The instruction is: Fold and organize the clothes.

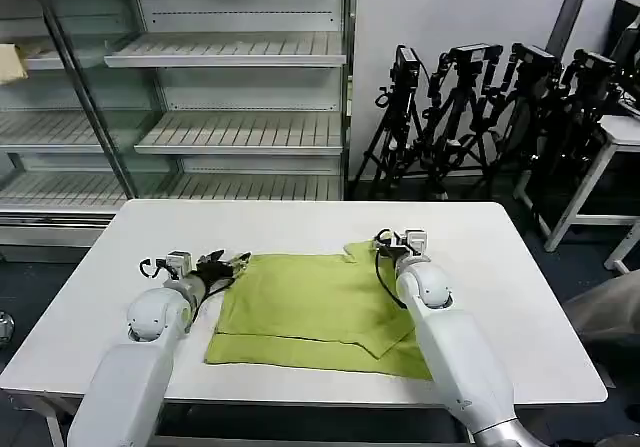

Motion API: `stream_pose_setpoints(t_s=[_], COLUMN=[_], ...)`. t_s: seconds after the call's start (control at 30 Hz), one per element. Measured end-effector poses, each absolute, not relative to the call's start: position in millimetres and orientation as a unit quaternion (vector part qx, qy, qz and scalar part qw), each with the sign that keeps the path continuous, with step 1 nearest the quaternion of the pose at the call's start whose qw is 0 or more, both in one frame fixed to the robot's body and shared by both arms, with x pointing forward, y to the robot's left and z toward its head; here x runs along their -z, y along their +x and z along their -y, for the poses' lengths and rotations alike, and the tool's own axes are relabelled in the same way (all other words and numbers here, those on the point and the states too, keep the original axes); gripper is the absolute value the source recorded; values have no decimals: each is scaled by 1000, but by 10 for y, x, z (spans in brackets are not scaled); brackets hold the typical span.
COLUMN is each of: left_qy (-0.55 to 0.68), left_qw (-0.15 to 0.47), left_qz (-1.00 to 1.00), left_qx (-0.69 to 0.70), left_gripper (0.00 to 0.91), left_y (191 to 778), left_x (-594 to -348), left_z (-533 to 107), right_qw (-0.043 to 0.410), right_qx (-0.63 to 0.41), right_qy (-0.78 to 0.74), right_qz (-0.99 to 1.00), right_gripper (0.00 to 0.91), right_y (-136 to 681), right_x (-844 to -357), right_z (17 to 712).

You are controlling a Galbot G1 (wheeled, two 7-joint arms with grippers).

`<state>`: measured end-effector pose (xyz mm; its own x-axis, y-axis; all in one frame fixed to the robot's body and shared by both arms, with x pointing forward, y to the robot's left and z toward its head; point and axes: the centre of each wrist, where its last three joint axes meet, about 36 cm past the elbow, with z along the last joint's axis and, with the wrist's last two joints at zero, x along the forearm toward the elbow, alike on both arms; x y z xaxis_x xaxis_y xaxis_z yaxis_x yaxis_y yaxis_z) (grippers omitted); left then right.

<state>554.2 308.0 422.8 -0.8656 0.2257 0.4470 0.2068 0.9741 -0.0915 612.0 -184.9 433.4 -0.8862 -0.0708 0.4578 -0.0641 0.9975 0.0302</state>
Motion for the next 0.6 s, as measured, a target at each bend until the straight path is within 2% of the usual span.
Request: stream_pose_setpoints(t_s=[0.6], left_qy=[-126], left_qw=[228], left_qz=[965], left_qx=[-19], left_gripper=[20], left_y=[5544], left_x=[-4260], left_z=[-3021], right_qw=[233], right_qx=[6], right_qy=[44], right_qz=[972], right_gripper=[0], right_y=[6148], right_x=[-4360], right_z=[1855])
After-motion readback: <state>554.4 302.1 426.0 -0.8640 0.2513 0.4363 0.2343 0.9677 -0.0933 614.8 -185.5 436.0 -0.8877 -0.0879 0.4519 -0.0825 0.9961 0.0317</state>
